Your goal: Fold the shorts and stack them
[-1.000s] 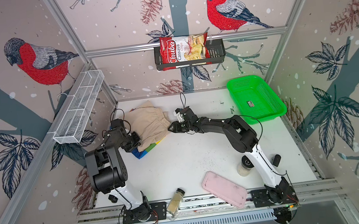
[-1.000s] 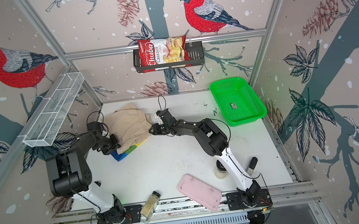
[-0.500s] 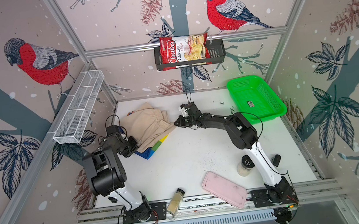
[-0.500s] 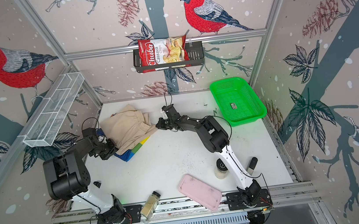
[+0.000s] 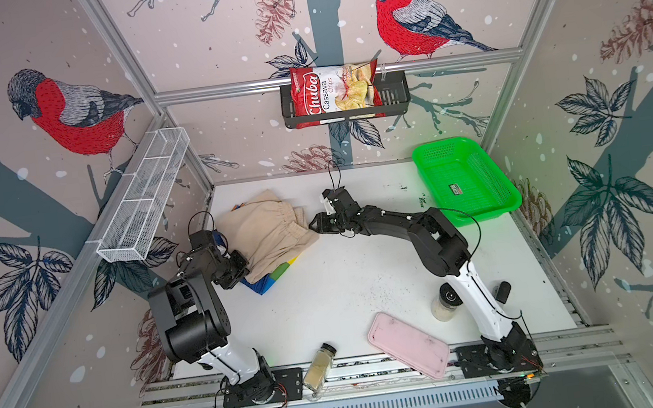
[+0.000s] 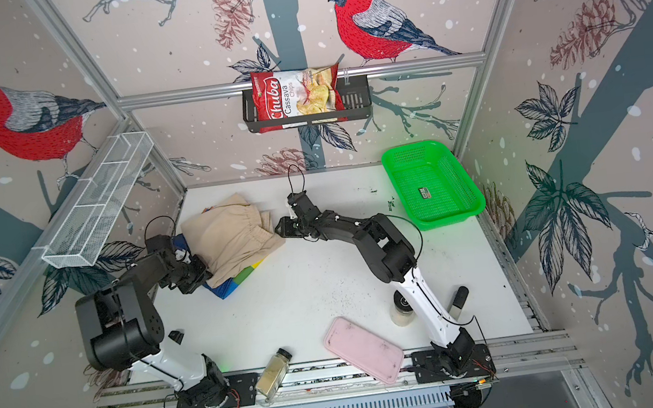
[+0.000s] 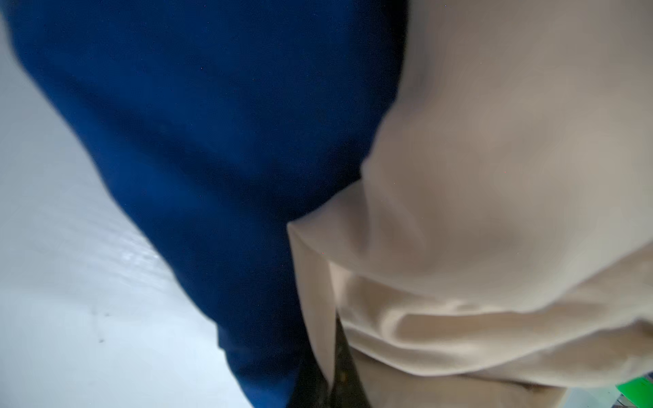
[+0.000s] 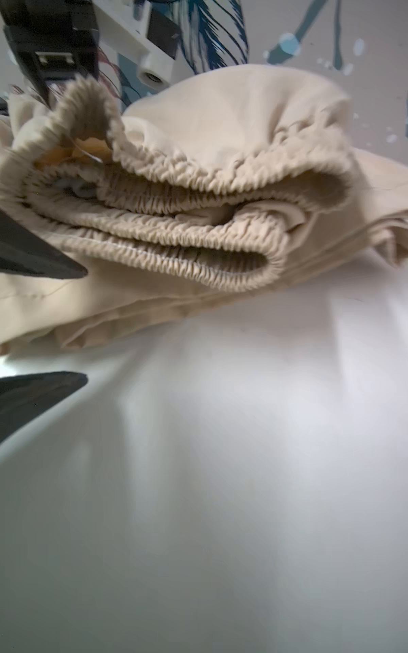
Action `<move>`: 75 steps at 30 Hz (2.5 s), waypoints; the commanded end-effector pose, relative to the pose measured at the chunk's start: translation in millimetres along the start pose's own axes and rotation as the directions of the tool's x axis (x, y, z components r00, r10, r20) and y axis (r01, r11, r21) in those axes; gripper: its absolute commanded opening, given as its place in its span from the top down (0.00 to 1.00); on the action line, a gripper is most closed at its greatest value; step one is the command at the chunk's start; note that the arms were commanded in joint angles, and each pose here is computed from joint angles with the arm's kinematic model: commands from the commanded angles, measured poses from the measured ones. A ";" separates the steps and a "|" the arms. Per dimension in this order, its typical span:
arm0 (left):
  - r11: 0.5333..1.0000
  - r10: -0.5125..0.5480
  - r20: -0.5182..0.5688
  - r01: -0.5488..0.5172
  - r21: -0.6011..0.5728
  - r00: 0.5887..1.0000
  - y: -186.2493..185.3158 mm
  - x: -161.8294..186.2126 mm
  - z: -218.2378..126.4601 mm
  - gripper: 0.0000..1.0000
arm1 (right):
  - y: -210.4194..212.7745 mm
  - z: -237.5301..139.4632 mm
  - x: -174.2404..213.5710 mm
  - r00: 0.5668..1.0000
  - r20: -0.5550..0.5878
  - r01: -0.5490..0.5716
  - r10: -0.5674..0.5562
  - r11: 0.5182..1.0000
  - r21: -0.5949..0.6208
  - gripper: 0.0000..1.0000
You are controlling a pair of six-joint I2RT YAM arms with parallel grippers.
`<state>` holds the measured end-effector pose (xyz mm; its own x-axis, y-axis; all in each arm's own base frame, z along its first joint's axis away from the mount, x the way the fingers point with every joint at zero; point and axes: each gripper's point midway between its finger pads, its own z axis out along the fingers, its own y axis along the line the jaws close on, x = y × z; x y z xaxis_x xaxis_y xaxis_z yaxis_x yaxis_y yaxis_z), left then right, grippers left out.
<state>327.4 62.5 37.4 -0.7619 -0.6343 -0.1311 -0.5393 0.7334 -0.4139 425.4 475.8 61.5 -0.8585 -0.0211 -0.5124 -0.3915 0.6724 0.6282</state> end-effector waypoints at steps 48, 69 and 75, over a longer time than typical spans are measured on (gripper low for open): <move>0.999 0.009 -0.084 -0.013 -0.043 0.996 10.6 22.8 21.5 0.94 | 22.5 -15.5 21.1 1.000 -0.018 0.014 -0.016 0.998 -0.063 0.77; 0.994 -0.092 0.070 0.087 0.066 0.993 -66.2 -46.0 55.5 0.91 | -5.4 -117.9 -21.4 0.985 0.172 -0.011 0.013 1.000 -0.015 0.66; 0.980 -0.135 0.121 0.114 0.165 0.983 -100.6 -86.7 59.9 0.85 | -22.6 -126.4 -11.5 0.984 0.174 -0.037 0.035 0.999 0.005 0.65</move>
<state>447.8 28.6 27.5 -0.6769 -0.7183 -0.1607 -0.5584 0.6434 -0.5236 398.5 370.2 119.4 -0.8206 0.1033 -0.5621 -0.3509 0.6853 0.6382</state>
